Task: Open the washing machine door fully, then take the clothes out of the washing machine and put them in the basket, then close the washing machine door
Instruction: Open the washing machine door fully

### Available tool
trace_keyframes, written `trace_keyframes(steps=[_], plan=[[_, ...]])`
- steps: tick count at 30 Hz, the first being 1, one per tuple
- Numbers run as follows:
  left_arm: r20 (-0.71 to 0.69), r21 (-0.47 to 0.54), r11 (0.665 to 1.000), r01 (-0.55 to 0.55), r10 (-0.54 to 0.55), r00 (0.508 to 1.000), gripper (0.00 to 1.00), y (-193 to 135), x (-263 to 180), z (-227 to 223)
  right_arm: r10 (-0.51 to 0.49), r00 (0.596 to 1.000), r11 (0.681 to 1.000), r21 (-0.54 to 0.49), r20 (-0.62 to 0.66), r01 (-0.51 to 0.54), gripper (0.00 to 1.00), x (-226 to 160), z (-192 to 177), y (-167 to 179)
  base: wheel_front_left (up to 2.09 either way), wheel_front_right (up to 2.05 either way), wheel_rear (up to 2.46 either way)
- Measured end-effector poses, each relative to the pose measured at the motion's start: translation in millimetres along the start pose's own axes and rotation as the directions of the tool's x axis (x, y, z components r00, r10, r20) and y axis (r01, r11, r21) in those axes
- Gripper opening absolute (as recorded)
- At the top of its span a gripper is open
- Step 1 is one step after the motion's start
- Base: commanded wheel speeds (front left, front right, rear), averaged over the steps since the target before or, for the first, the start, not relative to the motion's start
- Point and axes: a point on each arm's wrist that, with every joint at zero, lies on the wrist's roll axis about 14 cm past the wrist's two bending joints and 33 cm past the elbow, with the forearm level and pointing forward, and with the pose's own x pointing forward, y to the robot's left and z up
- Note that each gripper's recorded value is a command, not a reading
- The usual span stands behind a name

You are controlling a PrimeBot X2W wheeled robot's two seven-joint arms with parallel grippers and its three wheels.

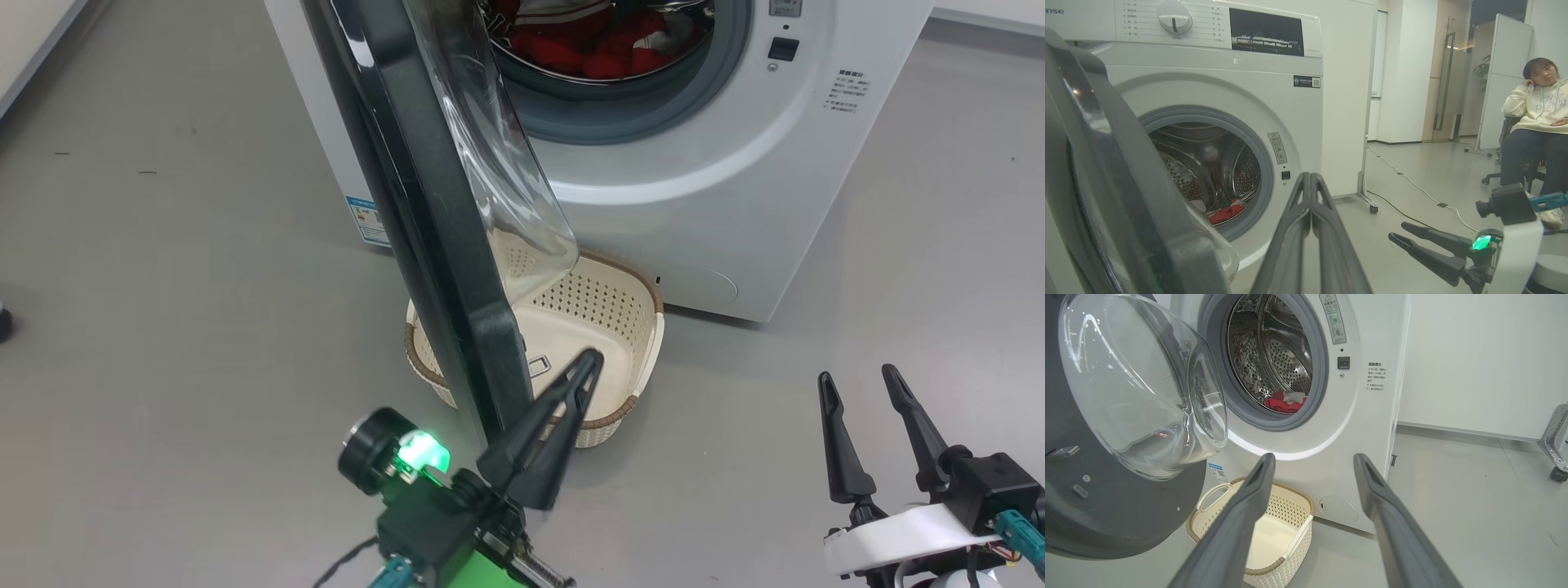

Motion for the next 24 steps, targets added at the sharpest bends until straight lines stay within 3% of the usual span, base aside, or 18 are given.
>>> trace_keyframes(steps=[8, 24], plan=[[-0.211, -0.042, 0.998, -0.047, 0.037, 0.977, 0.0, 8, -19, -56, -0.015, 1.0, 1.0, 0.002, -0.009, 0.015, 1.0, -2, -3, -5, 0.0, 0.0, 0.0], [-0.274, -0.013, 0.985, -0.175, 0.164, 0.948, 0.0, 43, -25, -76, -0.024, 1.0, 1.0, 0.003, -0.012, 0.024, 1.0, 0, -5, -9, 0.0, 0.0, 0.0]])
